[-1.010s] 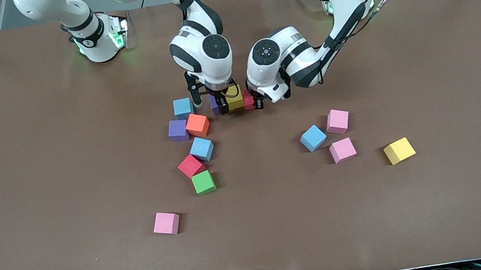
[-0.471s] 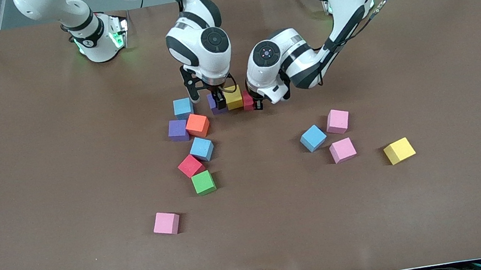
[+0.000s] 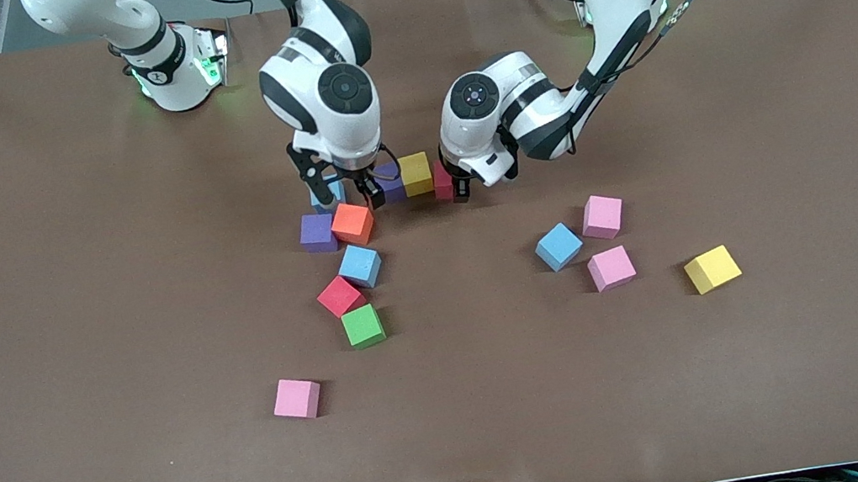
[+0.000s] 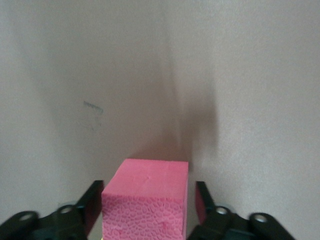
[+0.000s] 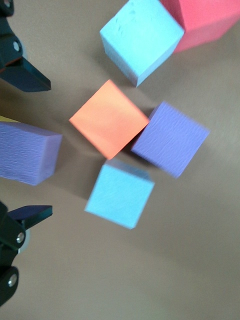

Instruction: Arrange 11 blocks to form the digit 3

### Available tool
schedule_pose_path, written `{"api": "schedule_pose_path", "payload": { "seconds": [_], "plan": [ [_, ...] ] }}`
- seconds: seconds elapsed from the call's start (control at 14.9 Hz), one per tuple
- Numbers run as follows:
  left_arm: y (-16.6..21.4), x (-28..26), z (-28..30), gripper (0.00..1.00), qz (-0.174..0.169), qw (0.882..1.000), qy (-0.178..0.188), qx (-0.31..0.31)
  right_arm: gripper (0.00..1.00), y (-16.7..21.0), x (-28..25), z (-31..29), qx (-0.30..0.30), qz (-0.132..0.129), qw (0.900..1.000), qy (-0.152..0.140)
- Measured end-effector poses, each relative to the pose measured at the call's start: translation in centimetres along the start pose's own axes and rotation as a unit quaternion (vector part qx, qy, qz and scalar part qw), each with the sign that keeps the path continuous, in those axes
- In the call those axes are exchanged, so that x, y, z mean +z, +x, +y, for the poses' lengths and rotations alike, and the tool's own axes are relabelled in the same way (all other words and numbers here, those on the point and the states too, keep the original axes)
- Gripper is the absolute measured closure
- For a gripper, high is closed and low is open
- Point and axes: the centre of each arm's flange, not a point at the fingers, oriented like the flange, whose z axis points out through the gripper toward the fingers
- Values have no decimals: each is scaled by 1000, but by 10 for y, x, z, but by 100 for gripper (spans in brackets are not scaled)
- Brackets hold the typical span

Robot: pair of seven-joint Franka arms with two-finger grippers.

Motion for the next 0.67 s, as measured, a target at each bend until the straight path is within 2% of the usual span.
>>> {"api": "schedule_pose_path", "payload": {
  "seconds": [0.07, 0.13, 0.47, 0.67],
  "plan": [
    [0, -1, 0, 1, 7, 1000, 3, 1, 0, 7, 1, -2, -26, -1, 1000, 0],
    [1, -2, -1, 0, 17, 1000, 8, 2, 0, 14, 1, -5, -48, -3, 999, 5],
    [-10, -25, -21, 0, 68, 997, 26, 26, 2, 22, 12, -20, -132, -8, 989, 59],
    [-10, -42, -31, 0, 101, 993, 30, 59, 3, 34, 27, -23, -197, -4, 979, 56]
  ]
}}
